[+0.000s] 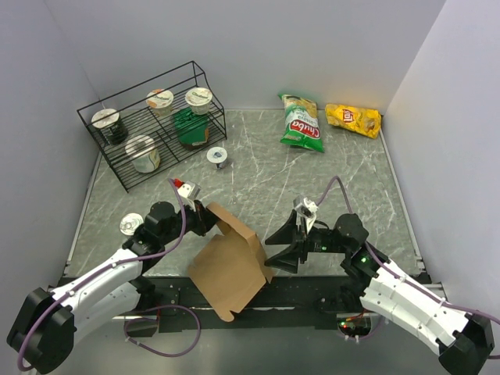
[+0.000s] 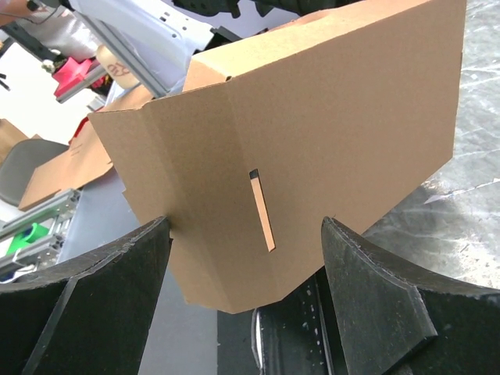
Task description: Fold the paper box
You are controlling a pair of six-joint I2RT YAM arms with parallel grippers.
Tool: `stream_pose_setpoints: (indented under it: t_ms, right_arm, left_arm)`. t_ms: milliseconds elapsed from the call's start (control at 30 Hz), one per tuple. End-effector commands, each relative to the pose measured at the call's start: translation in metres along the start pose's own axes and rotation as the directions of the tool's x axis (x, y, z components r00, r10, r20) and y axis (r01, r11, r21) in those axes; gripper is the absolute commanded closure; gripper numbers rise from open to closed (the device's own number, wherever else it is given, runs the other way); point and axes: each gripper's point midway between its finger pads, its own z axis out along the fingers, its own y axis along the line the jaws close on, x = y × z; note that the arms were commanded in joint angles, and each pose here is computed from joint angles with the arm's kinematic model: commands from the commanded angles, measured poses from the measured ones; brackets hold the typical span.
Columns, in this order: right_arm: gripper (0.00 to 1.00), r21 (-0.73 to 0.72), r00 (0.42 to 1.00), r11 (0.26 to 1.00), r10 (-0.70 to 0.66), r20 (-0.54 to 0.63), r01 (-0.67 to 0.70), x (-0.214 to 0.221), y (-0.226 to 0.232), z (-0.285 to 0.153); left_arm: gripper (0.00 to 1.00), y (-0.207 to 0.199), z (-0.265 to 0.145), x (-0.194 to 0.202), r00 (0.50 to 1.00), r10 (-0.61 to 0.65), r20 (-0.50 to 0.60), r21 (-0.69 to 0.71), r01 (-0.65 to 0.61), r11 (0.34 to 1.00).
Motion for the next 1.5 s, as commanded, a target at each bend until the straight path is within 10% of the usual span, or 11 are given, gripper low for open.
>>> stream_pose_setpoints:
  t_ms: [0,1467]
  right_arm:
    - [0.16,0.019,0.995,0.997,-0.079,0.052,0.078,-0.023,0.005,0.005]
    - [0.44,0.508,0.974,0.852,-0.204,0.094,0.13,-0.037,-0.063,0.011]
  left_arm:
    - [0.99,-0.006,-0.002,-0.013,0.998,0.007,0.055,0.025,-0.008,1.0]
    - [0.99,0.007,-0.006,-0.012,0.998,0.011,0.069,-0.048,-0.007,0.999]
